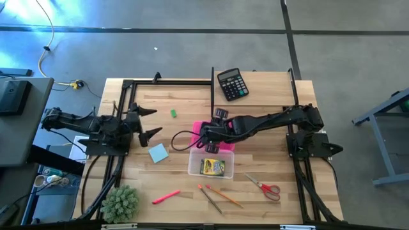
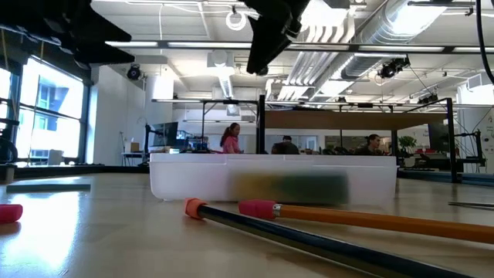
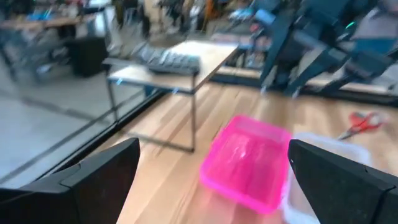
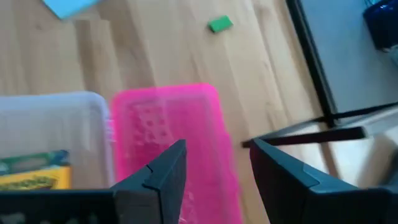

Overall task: Pack school essentials
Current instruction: Put the green eraser into the pink supply box

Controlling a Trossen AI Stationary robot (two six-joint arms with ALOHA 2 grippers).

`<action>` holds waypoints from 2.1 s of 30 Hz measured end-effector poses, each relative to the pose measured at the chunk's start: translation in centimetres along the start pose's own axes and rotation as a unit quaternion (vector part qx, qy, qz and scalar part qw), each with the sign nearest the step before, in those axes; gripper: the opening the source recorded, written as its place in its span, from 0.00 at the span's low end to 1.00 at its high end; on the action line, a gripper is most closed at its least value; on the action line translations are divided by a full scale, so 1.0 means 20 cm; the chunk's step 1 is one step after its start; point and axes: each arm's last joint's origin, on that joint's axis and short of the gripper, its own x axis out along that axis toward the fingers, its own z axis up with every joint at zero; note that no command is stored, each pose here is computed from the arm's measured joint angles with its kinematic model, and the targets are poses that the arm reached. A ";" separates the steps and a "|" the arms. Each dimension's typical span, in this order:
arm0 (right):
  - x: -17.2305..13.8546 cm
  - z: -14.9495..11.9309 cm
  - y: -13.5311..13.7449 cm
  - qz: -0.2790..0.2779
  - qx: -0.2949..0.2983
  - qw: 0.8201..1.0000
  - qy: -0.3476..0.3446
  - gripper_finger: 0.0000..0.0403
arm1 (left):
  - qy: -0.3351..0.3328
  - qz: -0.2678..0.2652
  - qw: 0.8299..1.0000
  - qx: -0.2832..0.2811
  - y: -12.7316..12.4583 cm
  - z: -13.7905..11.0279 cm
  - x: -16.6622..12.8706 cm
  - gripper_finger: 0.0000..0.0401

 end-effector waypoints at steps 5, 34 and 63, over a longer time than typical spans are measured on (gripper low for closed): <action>0.02 -0.01 -0.08 -0.016 -0.007 0.999 0.030 0.41 | 0.042 0.095 0.993 -0.058 0.04 0.07 0.05 1.00; -0.20 -0.05 -0.62 -0.070 0.097 0.993 0.013 0.41 | 0.235 0.281 0.868 -0.335 0.30 -0.04 0.59 1.00; -0.21 -0.12 -0.61 -0.061 0.069 0.993 0.070 0.41 | 0.326 0.325 0.768 -0.446 0.30 -0.06 0.85 0.95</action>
